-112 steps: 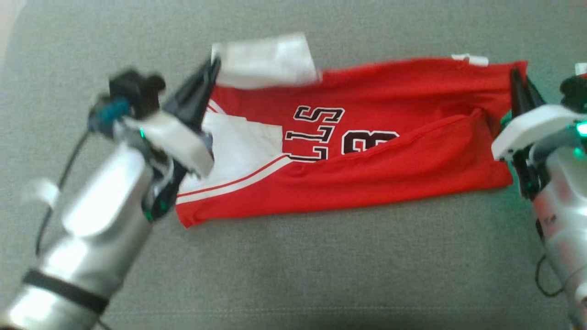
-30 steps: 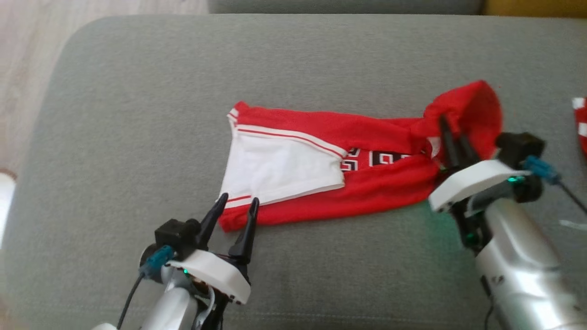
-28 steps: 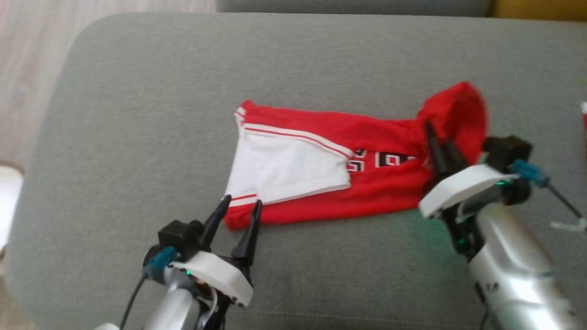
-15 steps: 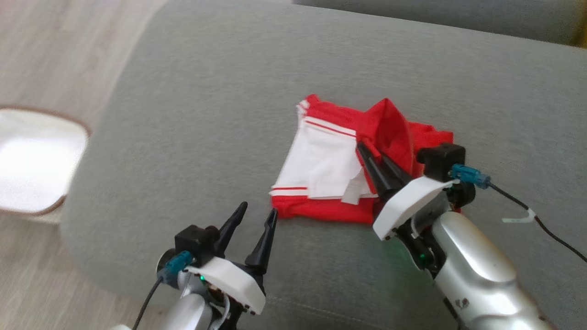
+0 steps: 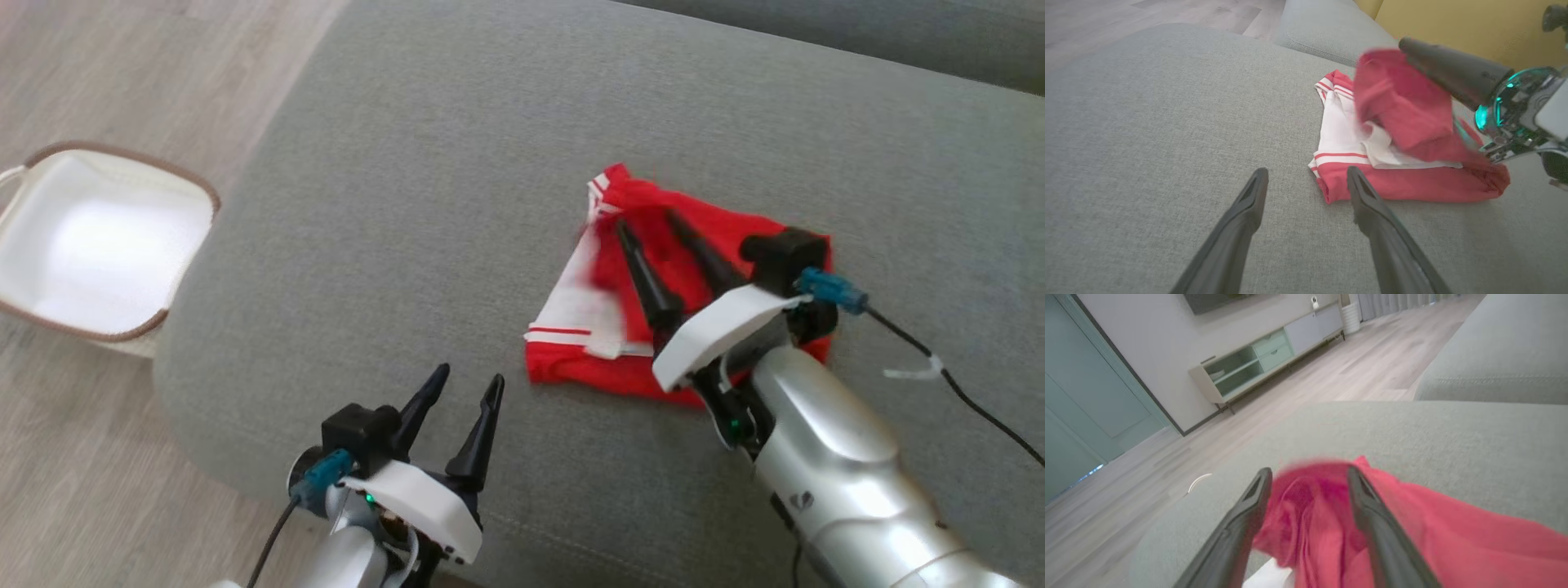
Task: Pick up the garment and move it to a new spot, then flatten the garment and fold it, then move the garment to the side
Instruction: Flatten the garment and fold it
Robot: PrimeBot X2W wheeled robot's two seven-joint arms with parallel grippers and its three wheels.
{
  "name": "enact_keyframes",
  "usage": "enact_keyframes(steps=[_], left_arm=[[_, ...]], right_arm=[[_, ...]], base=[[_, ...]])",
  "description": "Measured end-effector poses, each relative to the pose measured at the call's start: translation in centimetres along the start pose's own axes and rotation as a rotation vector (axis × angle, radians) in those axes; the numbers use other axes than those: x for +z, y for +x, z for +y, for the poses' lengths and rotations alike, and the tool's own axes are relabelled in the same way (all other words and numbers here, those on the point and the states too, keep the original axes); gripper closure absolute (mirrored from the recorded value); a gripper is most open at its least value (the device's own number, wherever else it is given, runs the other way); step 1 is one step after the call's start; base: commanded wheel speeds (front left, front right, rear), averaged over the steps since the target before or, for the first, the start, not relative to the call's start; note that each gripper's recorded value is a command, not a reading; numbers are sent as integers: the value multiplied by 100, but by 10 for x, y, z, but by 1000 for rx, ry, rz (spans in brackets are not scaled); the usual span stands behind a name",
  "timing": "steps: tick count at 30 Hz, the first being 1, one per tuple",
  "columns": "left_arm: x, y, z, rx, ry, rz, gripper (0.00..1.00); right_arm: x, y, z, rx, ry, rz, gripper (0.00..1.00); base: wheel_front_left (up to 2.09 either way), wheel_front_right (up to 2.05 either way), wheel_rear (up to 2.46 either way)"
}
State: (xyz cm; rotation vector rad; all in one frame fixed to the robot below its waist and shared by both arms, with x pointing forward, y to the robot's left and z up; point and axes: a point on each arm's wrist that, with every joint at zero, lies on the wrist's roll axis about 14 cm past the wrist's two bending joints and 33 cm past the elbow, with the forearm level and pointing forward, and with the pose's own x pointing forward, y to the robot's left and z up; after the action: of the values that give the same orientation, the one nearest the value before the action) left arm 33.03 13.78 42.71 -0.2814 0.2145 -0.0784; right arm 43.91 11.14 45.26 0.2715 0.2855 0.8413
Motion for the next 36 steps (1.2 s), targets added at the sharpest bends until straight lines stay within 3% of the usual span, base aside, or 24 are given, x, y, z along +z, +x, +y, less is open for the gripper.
enact_keyframes(steps=[5, 12, 18, 27, 36], left_arm=[[0, 7, -2, -1, 17, 3, 0], [13, 31, -9, -15, 88, -32, 0], [27, 53, -18, -32, 155, -73, 0], [33, 67, -29, -49, 224, -99, 0], [23, 53, -30, -42, 249, -80, 0]], right_arm=[[28, -8, -23, -69, 28, -113, 0], [76, -61, -109, -348, -17, -284, 0], [54, -137, -165, -591, -57, -266, 0], [44, -192, -180, -719, -66, -269, 0], [35, -220, -173, -761, -69, -255, 0]], base=[[0, 0, 0], [0, 0, 0], [0, 0, 0], [0, 0, 0], [0, 0, 0]])
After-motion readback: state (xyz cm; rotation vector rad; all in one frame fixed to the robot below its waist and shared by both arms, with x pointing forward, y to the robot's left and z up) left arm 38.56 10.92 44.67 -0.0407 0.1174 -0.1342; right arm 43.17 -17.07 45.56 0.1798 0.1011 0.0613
